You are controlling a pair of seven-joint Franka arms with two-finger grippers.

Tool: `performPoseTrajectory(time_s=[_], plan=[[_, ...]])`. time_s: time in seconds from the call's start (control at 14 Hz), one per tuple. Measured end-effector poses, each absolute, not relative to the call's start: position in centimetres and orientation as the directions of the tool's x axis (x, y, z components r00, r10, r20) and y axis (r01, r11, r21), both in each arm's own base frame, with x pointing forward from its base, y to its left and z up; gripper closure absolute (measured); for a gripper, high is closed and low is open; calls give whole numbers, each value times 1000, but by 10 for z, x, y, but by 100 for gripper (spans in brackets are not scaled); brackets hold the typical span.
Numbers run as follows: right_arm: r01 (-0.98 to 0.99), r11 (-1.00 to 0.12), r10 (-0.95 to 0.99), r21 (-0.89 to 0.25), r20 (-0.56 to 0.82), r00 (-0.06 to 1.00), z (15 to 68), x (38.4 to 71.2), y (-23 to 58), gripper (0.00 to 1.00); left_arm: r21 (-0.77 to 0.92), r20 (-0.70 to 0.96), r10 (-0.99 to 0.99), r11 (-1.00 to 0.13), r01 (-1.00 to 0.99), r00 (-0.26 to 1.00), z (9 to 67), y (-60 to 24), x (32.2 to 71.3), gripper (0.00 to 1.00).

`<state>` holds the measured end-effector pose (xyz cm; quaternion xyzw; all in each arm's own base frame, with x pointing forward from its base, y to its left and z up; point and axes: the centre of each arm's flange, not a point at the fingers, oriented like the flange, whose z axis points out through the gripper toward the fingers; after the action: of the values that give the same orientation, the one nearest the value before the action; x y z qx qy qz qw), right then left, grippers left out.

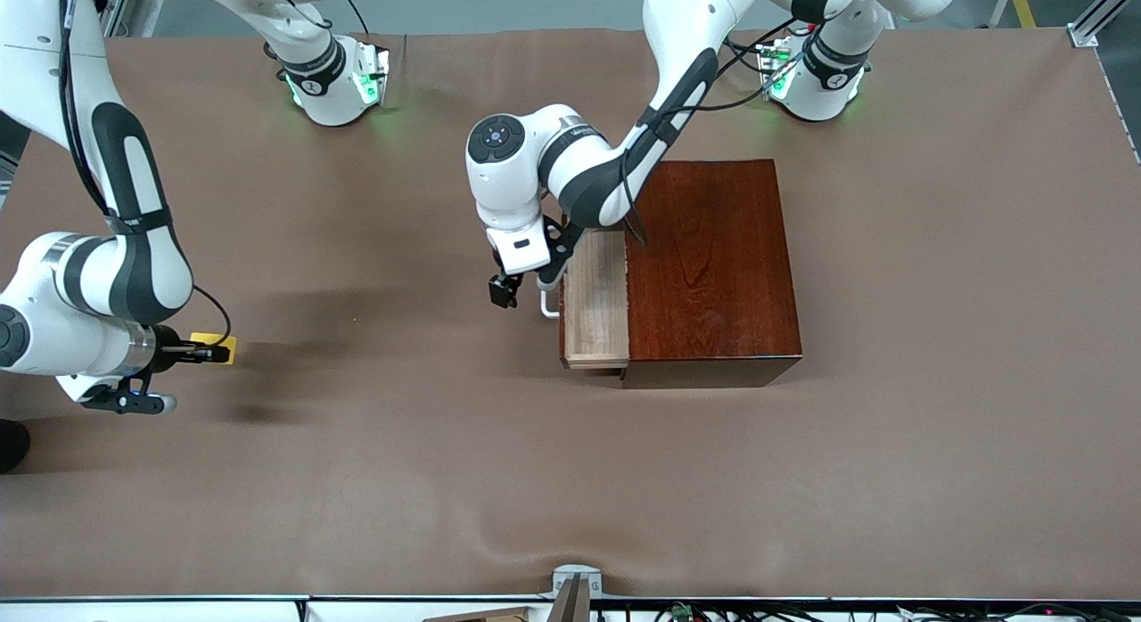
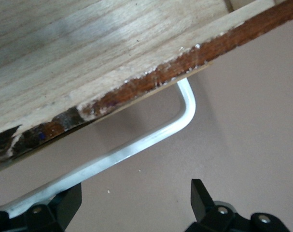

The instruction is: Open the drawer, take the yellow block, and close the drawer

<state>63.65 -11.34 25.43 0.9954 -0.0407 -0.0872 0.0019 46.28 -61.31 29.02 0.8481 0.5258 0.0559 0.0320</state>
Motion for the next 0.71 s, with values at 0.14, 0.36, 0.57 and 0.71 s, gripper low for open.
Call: performPoseTrajectory(time_s=[0.14, 0.36, 0.57, 0.71], plan=[[-76, -997, -77, 12, -163, 984, 239, 628, -114, 44, 94, 77, 897, -441, 892, 436, 289, -609, 464, 0], [-74, -997, -75, 11, -165, 983, 226, 620, -113, 44, 63, 111, 896, -438, 897, 430, 288, -602, 466, 0], [-73, -997, -74, 13, -156, 985, 217, 615, -112, 44, 27, 148, 892, -434, 900, 426, 284, -595, 467, 0], [-73, -997, -74, 14, -145, 987, 209, 610, -112, 44, 6, 170, 890, -431, 902, 424, 282, -590, 468, 0]])
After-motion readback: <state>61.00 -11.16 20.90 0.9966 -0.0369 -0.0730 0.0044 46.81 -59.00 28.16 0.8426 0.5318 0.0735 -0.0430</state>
